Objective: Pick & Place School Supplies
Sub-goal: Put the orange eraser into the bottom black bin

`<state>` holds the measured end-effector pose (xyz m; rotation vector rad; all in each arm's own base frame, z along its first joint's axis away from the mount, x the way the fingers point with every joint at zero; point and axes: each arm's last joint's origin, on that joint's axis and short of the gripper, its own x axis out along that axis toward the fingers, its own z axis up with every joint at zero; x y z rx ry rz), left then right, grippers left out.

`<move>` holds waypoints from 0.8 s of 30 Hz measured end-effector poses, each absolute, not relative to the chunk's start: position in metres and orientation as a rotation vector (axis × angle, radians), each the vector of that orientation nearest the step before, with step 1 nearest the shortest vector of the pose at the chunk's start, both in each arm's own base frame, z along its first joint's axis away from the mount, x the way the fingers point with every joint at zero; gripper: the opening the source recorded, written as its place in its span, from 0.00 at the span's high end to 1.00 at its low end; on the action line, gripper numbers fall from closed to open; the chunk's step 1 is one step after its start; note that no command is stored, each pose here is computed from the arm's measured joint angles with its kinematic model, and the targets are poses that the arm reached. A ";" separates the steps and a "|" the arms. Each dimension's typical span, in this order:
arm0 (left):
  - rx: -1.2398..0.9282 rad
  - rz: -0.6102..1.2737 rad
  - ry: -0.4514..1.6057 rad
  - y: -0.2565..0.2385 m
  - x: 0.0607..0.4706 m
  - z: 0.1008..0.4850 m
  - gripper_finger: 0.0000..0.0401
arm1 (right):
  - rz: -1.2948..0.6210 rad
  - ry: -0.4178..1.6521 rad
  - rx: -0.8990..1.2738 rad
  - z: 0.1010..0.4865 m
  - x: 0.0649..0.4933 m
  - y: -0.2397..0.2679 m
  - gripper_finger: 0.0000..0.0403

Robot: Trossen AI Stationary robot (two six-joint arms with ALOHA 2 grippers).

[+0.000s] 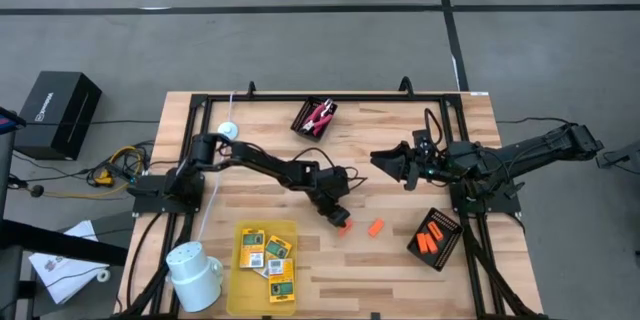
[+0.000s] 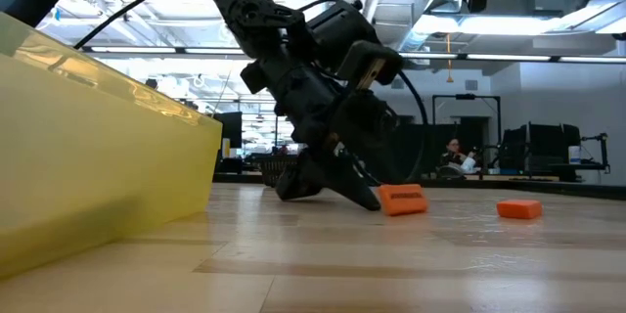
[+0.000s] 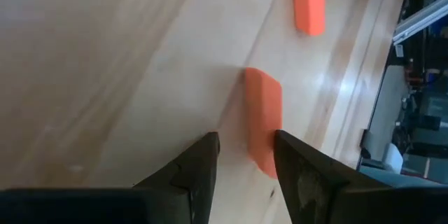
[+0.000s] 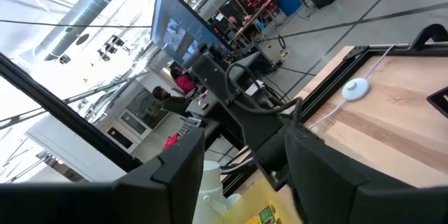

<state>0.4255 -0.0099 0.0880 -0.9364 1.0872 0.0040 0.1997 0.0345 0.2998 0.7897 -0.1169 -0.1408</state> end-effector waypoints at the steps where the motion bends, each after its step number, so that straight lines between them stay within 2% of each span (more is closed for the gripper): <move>1: -0.941 0.006 1.086 -0.008 0.425 0.090 0.66 | -0.138 -0.116 0.790 0.300 0.200 0.035 0.52; 24: -1.044 -0.007 1.047 -0.021 0.431 0.098 0.66 | -0.119 -0.153 0.772 0.304 0.201 0.026 0.52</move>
